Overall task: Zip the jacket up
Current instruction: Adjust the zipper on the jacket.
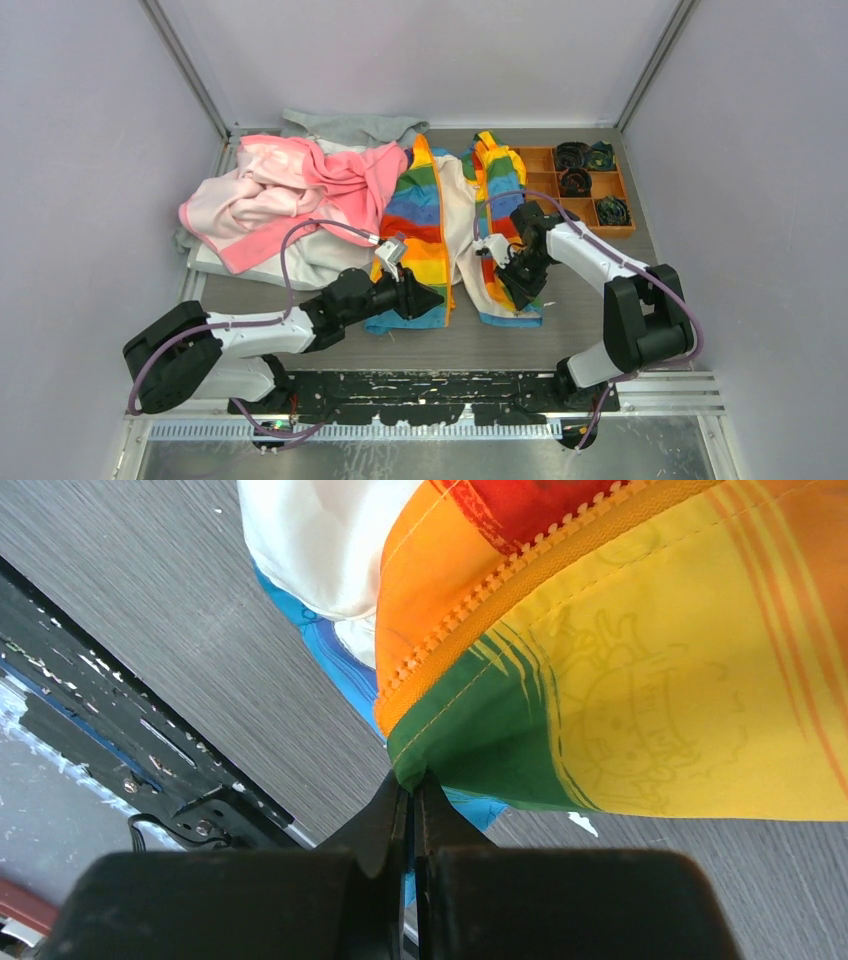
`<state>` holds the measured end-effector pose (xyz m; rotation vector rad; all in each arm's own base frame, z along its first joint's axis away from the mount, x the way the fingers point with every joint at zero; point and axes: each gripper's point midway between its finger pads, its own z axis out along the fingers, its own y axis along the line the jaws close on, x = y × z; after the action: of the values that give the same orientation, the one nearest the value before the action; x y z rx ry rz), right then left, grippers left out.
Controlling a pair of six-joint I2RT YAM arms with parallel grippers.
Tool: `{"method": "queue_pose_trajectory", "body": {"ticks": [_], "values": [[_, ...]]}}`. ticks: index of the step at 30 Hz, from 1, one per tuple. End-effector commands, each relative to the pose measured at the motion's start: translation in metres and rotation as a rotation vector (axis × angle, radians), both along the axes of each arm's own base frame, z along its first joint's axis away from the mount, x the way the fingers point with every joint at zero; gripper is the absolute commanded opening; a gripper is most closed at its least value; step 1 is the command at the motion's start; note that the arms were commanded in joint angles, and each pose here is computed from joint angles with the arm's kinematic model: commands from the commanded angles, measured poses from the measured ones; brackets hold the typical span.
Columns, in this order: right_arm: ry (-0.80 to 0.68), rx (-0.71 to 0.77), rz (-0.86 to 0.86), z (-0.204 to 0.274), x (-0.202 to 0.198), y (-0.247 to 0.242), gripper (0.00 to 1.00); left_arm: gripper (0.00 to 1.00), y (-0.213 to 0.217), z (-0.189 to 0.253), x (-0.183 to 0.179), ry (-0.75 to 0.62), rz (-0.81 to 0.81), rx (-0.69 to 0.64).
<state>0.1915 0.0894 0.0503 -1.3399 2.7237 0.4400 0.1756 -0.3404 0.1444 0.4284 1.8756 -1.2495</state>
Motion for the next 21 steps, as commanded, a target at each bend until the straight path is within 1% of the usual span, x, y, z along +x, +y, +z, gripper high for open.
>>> {"method": "queue_pose_trajectory", "body": {"ticks": [1,16,21], "values": [[0.016,-0.018,-0.001,-0.0058,-0.0011,0.0000,0.08,0.29,-0.0031,0.0181,0.0025,-0.043,0.012,-0.066],[0.011,-0.040,-0.009,-0.0088,-0.0005,-0.0012,0.31,0.29,-0.0010,0.0213,0.0021,-0.049,0.020,-0.075],[0.004,-0.019,-0.007,-0.0050,-0.0006,0.0015,0.33,0.29,0.0008,0.0236,0.0019,-0.053,0.025,-0.073]]}}
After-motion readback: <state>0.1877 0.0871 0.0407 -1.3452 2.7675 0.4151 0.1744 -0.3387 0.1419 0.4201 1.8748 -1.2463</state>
